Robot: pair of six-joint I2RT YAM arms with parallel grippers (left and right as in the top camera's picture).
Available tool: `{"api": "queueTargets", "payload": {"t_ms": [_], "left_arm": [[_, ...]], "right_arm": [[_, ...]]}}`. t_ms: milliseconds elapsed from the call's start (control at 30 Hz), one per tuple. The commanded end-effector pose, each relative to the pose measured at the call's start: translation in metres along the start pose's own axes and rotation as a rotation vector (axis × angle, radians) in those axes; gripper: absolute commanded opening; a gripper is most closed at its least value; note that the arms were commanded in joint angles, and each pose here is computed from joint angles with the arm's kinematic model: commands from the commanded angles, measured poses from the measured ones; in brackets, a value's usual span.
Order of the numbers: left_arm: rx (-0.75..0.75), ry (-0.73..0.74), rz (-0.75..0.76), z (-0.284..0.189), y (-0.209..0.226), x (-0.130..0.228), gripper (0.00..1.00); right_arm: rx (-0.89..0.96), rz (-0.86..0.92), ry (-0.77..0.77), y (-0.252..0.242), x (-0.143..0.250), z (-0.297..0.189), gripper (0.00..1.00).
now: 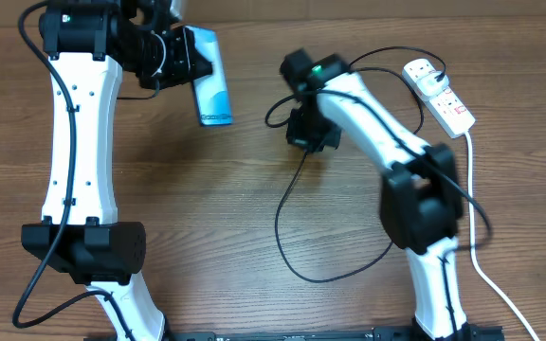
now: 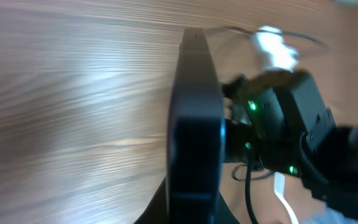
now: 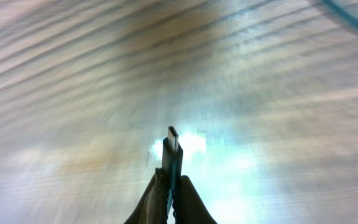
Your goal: Plug charger to phone and switch on socket
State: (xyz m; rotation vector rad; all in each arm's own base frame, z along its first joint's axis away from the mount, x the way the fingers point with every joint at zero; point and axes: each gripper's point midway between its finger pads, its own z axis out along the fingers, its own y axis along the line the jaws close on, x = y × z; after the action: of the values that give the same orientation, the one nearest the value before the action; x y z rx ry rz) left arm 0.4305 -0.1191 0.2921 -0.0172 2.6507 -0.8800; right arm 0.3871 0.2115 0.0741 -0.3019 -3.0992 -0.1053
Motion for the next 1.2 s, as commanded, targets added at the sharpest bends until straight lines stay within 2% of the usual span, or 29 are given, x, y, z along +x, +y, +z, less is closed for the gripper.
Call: {"api": "queueTargets", "payload": {"t_ms": [0,100,267,367,533,733,833,933,1033,1067,1167], "left_arm": [[0.305,0.033,0.122,-0.008,-0.054,0.008,0.04],[0.384,0.031,0.135,-0.013,-0.067,0.007,0.04],[0.633,0.028,0.194,-0.034,-0.105,0.007,0.04],[0.781,0.031,0.238,-0.051,-0.125,0.009,0.04],[0.901,0.033,0.284,-0.066,-0.139,0.012,0.04],[0.922,0.037,0.287,-0.069,-0.141,0.012,0.04],[0.921,0.032,0.295,-0.069,-0.141,0.012,0.04],[0.830,0.004,0.300,-0.058,-0.131,0.006,0.04],[0.615,-0.033,0.249,-0.035,-0.103,-0.006,0.04],[0.531,-0.040,0.208,-0.027,-0.090,-0.010,0.04],[0.234,-0.069,0.055,-0.010,-0.039,-0.021,0.04]], "right_arm": [[-0.236,-0.178,-0.136,0.024,0.016,-0.108,0.03],[-0.322,-0.296,-0.180,0.023,0.039,-0.154,0.03],[-0.464,-0.481,-0.202,0.017,0.091,-0.213,0.04],[-0.516,-0.550,-0.187,0.009,0.119,-0.231,0.04],[-0.702,-0.749,-0.164,0.020,0.158,-0.258,0.04],[-0.726,-0.782,-0.192,0.028,0.151,-0.253,0.04],[-0.594,-0.601,-0.216,0.020,0.122,-0.228,0.04],[-0.426,-0.338,-0.268,0.002,0.085,-0.197,0.04],[-0.329,-0.121,-0.320,-0.012,0.058,-0.168,0.04],[-0.314,-0.069,-0.335,-0.015,0.051,-0.159,0.10],[-0.329,-0.012,-0.358,-0.009,0.036,-0.137,0.50]]}}
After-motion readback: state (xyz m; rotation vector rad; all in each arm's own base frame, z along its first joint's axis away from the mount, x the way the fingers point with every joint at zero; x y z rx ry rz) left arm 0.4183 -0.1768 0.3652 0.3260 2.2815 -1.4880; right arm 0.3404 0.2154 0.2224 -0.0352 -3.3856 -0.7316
